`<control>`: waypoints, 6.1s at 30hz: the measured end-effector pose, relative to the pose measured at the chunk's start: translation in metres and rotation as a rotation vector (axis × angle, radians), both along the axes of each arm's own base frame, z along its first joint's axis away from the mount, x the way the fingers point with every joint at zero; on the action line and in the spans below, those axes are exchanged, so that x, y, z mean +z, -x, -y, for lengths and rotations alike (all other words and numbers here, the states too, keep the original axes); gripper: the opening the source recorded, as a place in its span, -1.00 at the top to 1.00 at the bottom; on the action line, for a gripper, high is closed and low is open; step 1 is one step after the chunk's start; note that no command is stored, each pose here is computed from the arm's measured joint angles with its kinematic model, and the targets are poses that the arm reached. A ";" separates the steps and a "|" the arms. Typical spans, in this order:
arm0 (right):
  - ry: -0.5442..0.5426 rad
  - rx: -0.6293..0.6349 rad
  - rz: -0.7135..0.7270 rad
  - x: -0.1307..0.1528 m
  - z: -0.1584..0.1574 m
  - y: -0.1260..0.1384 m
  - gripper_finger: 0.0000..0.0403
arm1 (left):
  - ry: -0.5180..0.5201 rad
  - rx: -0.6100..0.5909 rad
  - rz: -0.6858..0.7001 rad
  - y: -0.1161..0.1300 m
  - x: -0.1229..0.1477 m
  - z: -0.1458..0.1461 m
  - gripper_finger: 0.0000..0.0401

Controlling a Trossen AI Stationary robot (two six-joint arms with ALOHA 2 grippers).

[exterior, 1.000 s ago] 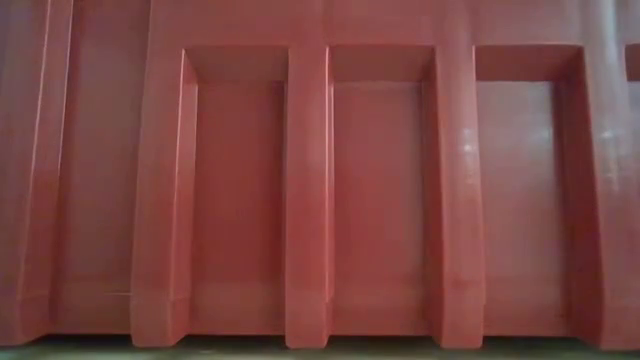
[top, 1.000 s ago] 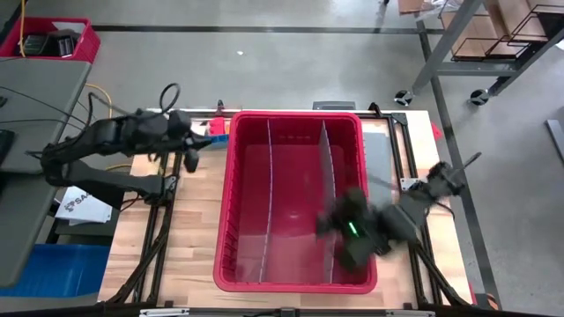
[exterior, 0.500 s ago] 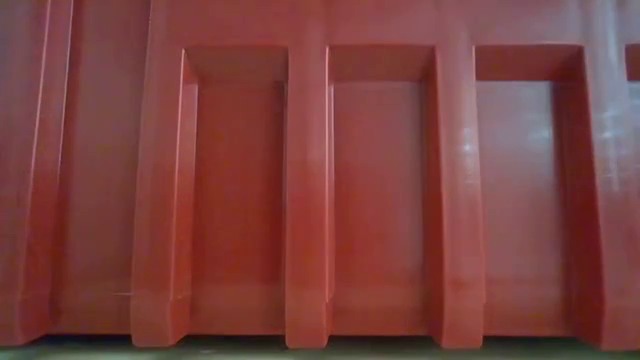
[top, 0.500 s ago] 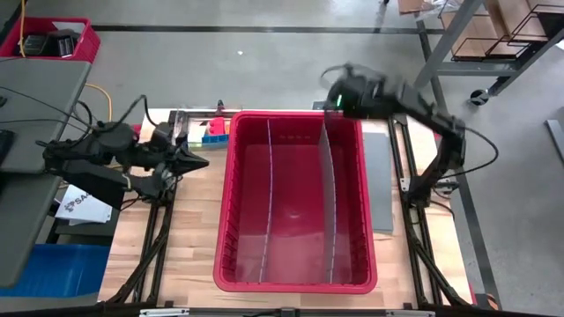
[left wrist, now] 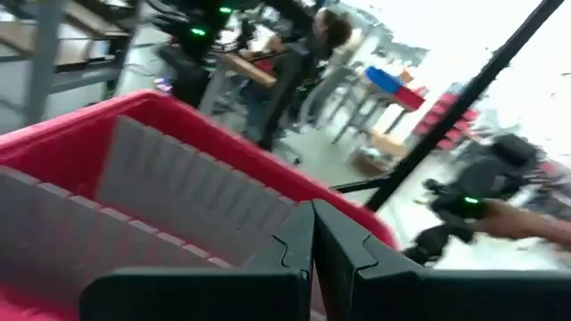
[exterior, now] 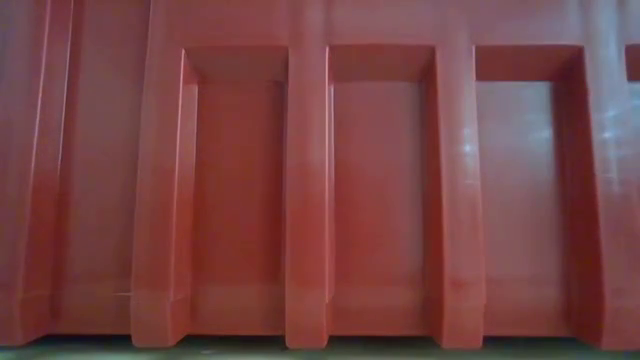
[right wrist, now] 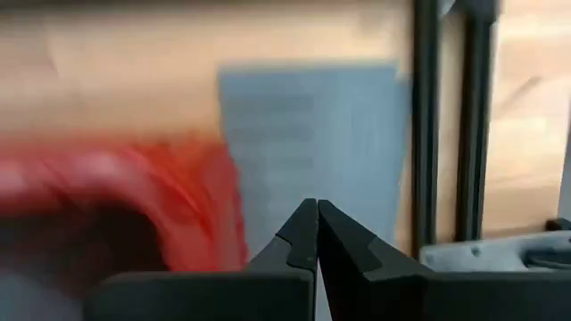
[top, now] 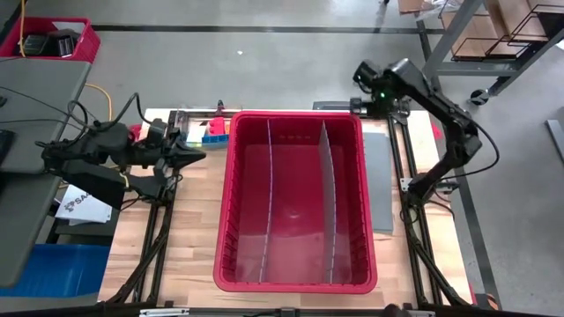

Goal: Sort blocks
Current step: Assemble the bin divider into the red bin

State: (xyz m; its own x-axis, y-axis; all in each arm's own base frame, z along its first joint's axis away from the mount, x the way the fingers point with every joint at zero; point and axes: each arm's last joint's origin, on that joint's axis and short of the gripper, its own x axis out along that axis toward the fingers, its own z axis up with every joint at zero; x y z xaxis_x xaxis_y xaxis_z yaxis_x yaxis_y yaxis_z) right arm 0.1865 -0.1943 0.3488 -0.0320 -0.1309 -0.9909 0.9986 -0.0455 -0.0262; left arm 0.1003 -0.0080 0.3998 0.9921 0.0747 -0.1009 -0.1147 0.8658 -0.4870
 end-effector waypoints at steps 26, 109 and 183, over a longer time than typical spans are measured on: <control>-0.020 1.160 0.251 -0.053 -0.170 0.034 1.00 | -0.124 -0.031 -0.697 0.004 -0.072 0.003 1.00; 0.173 0.547 0.186 0.014 -0.148 0.039 1.00 | 0.229 0.680 -0.616 -0.019 -0.121 -0.012 1.00; 0.264 0.700 0.883 0.036 -0.198 -0.014 1.00 | 0.399 0.870 -0.760 -0.014 -0.283 -0.126 1.00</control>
State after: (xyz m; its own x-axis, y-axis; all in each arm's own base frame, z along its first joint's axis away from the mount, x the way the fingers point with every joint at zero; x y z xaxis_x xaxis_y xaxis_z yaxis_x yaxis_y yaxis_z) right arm 0.2005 0.0036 0.3843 0.8192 -0.0523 -0.5711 0.4730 0.6249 0.6211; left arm 0.1144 0.1178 0.1171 0.3047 0.5156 -0.8008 -0.9524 0.1633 -0.2572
